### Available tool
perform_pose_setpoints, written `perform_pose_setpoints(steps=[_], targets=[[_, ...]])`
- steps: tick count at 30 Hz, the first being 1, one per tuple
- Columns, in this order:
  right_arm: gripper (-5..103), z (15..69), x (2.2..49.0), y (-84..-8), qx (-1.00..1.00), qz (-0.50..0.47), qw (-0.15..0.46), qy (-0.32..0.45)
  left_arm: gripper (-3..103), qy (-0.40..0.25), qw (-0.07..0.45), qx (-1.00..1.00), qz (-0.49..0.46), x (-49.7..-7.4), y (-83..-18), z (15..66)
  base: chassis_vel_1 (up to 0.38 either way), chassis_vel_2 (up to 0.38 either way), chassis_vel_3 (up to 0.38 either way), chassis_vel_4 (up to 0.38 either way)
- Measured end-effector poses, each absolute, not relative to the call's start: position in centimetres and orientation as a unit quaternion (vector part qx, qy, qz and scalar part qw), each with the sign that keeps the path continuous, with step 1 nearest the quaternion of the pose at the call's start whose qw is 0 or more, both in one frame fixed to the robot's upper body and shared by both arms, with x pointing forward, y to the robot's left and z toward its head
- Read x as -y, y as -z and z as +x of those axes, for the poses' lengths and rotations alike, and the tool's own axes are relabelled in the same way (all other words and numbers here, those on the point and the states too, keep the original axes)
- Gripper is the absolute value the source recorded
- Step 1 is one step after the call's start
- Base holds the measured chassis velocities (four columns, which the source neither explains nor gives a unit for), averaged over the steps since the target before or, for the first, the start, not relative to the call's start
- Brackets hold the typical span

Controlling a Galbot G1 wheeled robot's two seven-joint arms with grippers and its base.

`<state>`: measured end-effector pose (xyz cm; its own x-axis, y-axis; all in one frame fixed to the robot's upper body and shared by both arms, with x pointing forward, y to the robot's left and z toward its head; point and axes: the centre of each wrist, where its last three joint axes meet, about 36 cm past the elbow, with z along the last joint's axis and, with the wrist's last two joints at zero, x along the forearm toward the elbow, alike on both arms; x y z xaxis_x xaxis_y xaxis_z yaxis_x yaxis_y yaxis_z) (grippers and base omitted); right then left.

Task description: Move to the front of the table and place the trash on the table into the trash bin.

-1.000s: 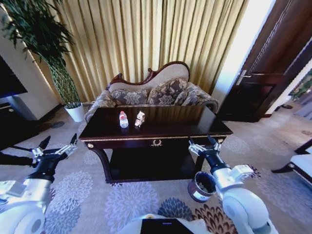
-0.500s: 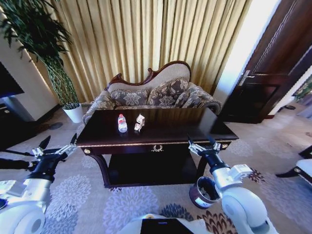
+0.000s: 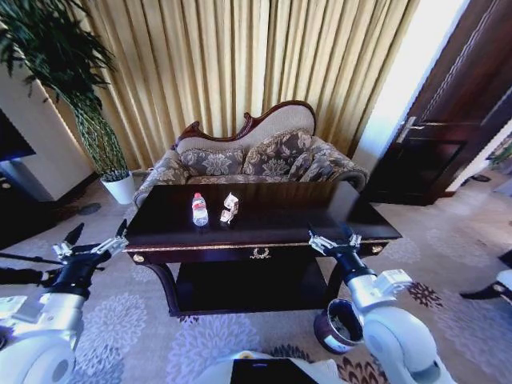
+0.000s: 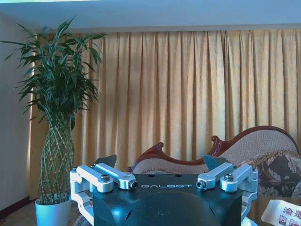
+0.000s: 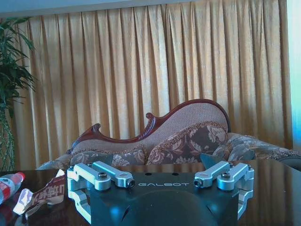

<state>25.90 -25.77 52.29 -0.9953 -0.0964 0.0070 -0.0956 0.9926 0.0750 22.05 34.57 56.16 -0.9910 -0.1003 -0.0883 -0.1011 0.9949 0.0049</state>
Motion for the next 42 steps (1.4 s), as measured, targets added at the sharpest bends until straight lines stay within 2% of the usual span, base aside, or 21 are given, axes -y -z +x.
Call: perform_pose_setpoints(steps=[20, 29, 42], targets=[[100, 26.8, 25.6, -52.7, 0.997, 0.077, 0.012, 0.022, 100, -0.005, 0.045, -0.998, -0.048, -34.6, -56.2, 22.1, -0.059, 0.068, 0.063, -0.067], [100, 30.6, 25.6, -53.8, 0.987, 0.153, 0.032, 0.036, 100, -0.007, 0.041, -0.998, -0.049, -34.6, -56.1, 22.0, 0.0, 0.0, 0.0, 0.0], [100, 38.4, 23.7, -51.1, 0.968, 0.23, 0.098, 0.026, 100, -0.012, 0.035, -0.997, -0.067, -34.7, -55.9, 21.5, 0.0, 0.0, 0.0, 0.0]])
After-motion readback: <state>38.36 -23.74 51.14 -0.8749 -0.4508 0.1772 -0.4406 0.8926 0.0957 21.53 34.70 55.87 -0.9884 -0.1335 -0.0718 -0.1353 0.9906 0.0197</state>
